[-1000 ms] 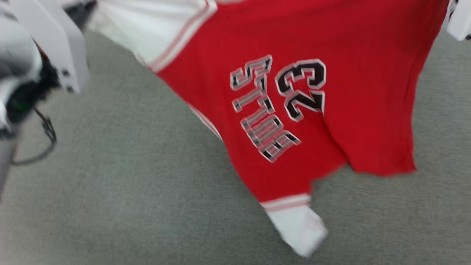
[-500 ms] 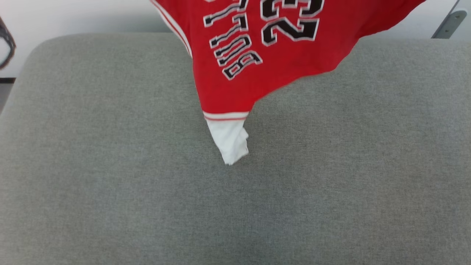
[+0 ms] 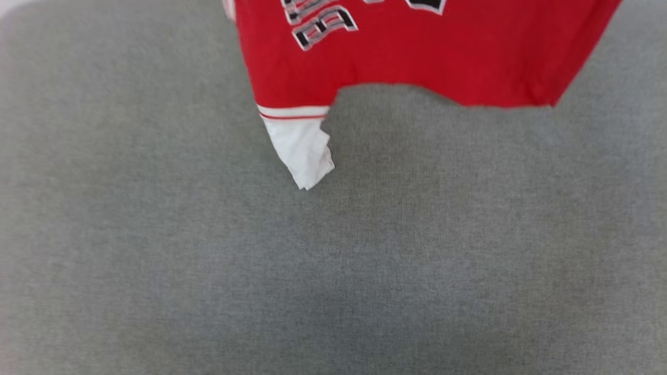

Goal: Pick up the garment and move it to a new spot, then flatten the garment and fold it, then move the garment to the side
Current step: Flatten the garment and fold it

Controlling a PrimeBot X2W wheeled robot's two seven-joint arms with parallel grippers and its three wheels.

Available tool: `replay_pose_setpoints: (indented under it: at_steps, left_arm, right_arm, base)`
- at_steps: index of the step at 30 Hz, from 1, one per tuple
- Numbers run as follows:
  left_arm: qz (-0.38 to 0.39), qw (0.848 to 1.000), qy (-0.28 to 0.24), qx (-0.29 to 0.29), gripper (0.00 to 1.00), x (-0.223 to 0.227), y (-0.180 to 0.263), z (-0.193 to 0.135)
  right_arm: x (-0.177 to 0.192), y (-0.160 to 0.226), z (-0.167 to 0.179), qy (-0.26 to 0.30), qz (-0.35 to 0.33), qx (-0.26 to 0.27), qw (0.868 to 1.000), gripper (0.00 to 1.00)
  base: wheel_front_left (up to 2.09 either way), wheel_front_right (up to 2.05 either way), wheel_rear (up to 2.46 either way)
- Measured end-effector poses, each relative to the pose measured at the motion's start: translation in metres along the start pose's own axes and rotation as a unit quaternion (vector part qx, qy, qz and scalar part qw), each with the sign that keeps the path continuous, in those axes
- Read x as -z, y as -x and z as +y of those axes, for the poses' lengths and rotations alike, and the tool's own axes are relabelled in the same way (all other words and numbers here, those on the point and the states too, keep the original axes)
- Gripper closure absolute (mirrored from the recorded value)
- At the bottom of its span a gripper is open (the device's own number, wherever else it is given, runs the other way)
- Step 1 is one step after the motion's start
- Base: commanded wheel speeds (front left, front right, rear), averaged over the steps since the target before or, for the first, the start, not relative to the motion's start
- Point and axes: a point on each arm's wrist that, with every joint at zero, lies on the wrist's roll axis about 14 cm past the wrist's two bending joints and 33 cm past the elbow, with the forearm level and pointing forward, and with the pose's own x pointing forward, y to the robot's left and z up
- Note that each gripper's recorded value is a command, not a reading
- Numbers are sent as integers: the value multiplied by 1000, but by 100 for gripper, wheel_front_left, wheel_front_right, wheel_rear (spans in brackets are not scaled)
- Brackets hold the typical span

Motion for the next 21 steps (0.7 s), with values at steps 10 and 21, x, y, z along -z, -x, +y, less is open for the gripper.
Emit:
replay_pose_setpoints:
  at_steps: [10, 21]
  left_arm:
    - [-194, 980, 8, -43, 100, -31, -58, -9]
    - [-140, 990, -5, 15, 100, 70, -77, -37]
  right_arm:
    - [15, -48, -16, 72, -112, 35, 991, 100]
    - [132, -38, 15, 115, -46, -21, 992, 100]
  base:
    - [0, 0, 0]
    - [0, 0, 0]
